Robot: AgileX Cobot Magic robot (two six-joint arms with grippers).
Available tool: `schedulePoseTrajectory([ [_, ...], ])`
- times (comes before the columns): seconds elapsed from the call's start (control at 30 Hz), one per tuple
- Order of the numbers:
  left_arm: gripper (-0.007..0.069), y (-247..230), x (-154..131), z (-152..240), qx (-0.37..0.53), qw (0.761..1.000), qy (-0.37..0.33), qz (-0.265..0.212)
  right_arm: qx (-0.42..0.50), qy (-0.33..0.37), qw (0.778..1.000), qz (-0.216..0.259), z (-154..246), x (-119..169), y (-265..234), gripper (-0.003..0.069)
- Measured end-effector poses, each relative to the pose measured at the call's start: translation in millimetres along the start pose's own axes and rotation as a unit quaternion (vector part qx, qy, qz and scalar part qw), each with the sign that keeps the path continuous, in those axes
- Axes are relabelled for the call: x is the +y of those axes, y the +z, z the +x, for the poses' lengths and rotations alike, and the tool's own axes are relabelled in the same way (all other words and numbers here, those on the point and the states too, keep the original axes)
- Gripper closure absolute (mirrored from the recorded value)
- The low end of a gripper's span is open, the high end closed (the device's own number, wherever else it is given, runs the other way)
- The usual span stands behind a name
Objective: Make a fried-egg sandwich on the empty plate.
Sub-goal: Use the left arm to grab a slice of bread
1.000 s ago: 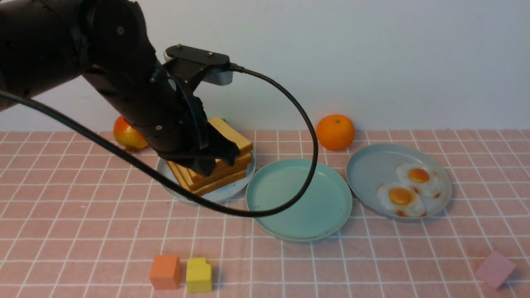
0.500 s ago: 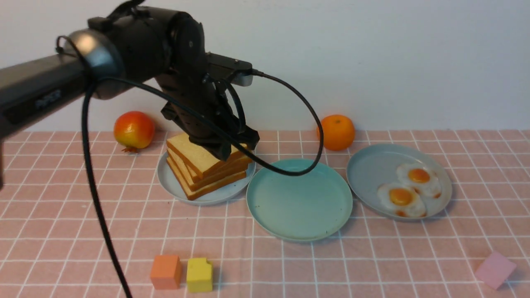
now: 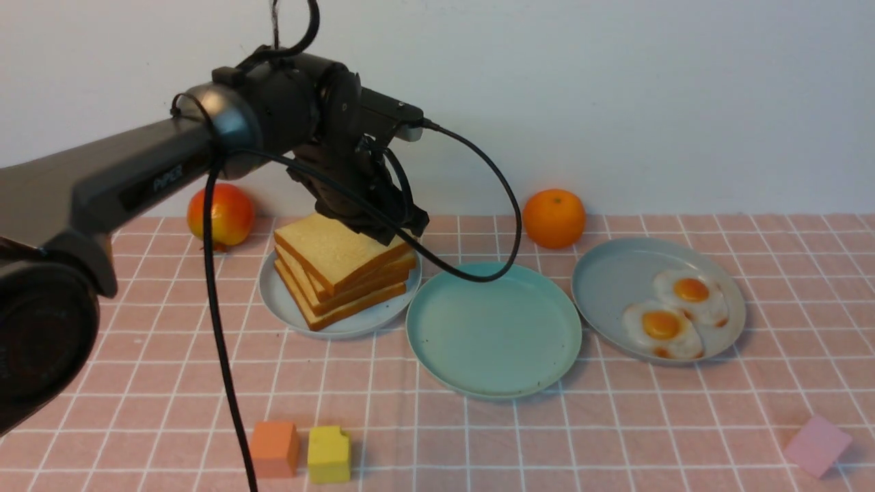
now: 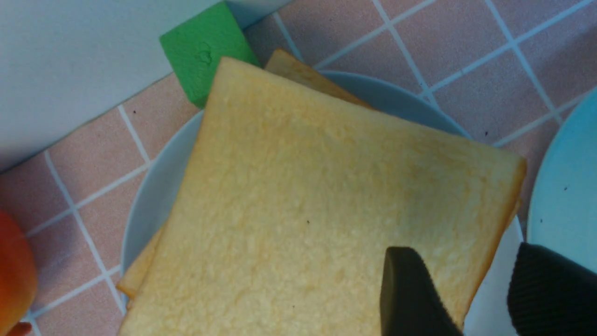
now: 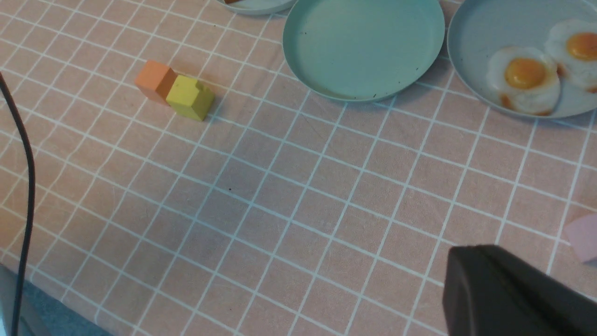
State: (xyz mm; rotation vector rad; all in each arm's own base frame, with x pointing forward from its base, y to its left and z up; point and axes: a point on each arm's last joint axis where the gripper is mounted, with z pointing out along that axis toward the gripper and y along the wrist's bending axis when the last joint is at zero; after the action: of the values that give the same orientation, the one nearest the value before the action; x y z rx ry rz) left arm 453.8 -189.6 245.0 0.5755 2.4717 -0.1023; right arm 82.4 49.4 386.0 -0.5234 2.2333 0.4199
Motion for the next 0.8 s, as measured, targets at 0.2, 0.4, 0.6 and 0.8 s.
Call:
schedulePoseTrajectory([
  [0.2,0.0254,0,0,-1,-0.003,1.000,0.017,0.000,-0.002,-0.010,1.000,0.000,0,0,0,0.0643],
  [0.4,0.0255,17,-1,6,0.015,1.000,0.027,0.000,-0.006,-0.011,1.000,0.002,-1,0,0,0.0639],
  [0.6,0.0255,25,0,9,0.022,0.999,0.044,-0.014,-0.008,-0.012,1.000,0.002,-1,0,0,0.0635],
  [0.8,0.0284,31,1,10,0.024,0.998,0.051,-0.020,-0.017,-0.029,0.999,0.004,-3,-1,0,0.0631],
])
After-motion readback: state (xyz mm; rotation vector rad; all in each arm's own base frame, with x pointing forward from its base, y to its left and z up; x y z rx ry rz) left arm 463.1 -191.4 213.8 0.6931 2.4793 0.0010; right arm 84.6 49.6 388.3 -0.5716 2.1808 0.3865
